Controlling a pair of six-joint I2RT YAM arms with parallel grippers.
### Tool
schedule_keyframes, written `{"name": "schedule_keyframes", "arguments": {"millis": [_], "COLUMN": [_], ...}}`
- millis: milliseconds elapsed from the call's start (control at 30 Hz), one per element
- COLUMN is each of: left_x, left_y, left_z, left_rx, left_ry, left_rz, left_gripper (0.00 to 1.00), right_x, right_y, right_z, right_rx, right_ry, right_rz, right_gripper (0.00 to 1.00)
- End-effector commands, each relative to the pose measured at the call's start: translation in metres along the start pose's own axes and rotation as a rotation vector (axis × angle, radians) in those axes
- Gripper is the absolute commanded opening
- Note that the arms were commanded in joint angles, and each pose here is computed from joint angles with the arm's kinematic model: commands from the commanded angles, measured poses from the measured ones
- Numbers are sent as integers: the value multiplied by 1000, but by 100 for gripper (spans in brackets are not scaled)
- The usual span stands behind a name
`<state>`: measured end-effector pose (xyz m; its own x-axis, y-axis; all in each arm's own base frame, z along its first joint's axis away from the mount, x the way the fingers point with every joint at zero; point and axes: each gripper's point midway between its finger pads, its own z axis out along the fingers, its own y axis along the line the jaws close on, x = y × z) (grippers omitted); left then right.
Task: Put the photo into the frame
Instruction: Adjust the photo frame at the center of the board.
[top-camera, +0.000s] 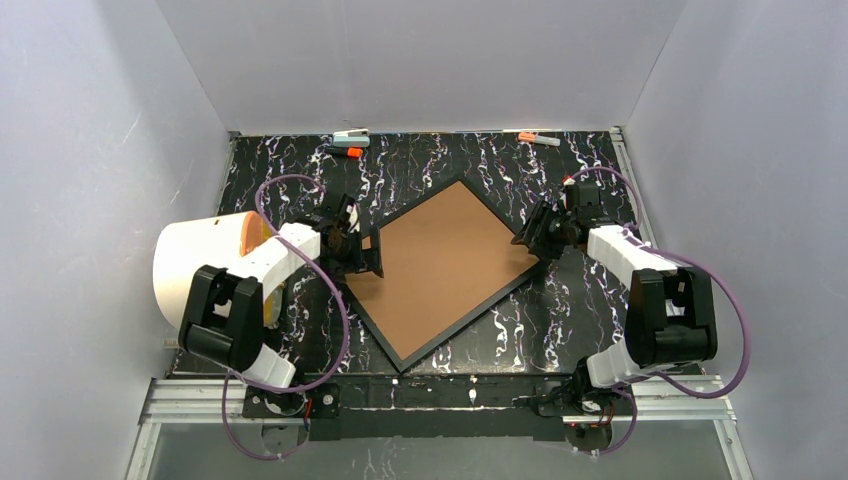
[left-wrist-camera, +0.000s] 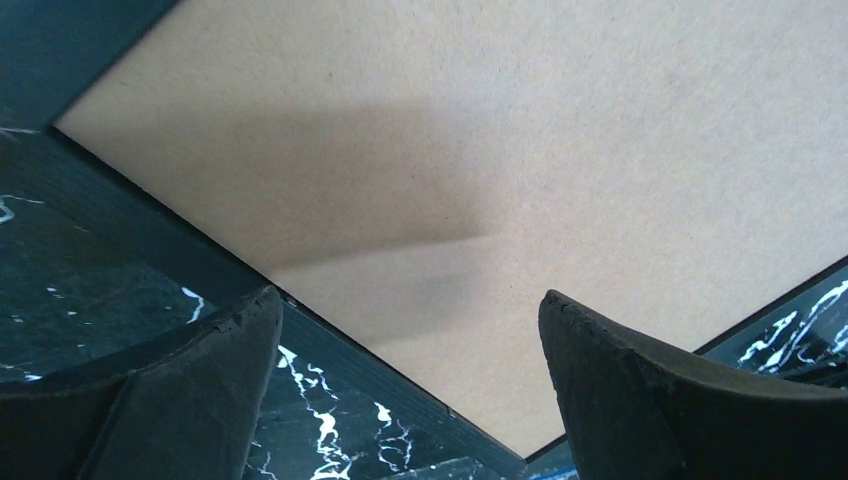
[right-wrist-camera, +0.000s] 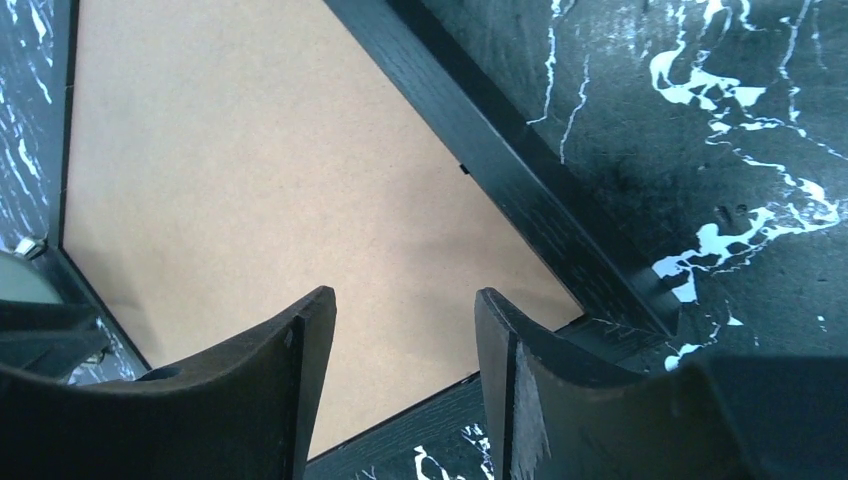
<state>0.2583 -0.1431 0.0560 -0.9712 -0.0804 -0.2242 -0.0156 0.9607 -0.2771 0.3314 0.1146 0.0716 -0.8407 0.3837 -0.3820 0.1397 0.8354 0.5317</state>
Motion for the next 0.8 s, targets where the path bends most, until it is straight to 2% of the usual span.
{"name": "schedule_keyframes", "arguments": {"millis": [0,167,300,400,500,667,767], "left_x": [-40,-87,-120,-139,-149,-155,-150], "left_y": [-1,-7,-7,-12,-22,-37,-40], "left_z": [-29,-58,-50,-27,-1,33,47], "left_rx": [-44,-90,-132,-87,35,158,190], "left_ry": [-187,-345,-386,-344,-260,-172,-125], "left_rz": [56,96,131,156,173,182,160], "left_gripper": [98,98,99,98,98,98,94], "right_x": [-14,-3,36,61,67,70,70], "right_y": [27,7,-13,-14,1,13,12], "right_z": [-13,-38,-45,-44,-40,-27,-14], "right_rx": [-85,73,160,129,18,-87,-105], "right_ry": [-28,-31,94,168,188,235,259], "right_rz": [-8,89,163,194,186,161,178], "right_gripper": [62,74,85,90,95,97,95]}}
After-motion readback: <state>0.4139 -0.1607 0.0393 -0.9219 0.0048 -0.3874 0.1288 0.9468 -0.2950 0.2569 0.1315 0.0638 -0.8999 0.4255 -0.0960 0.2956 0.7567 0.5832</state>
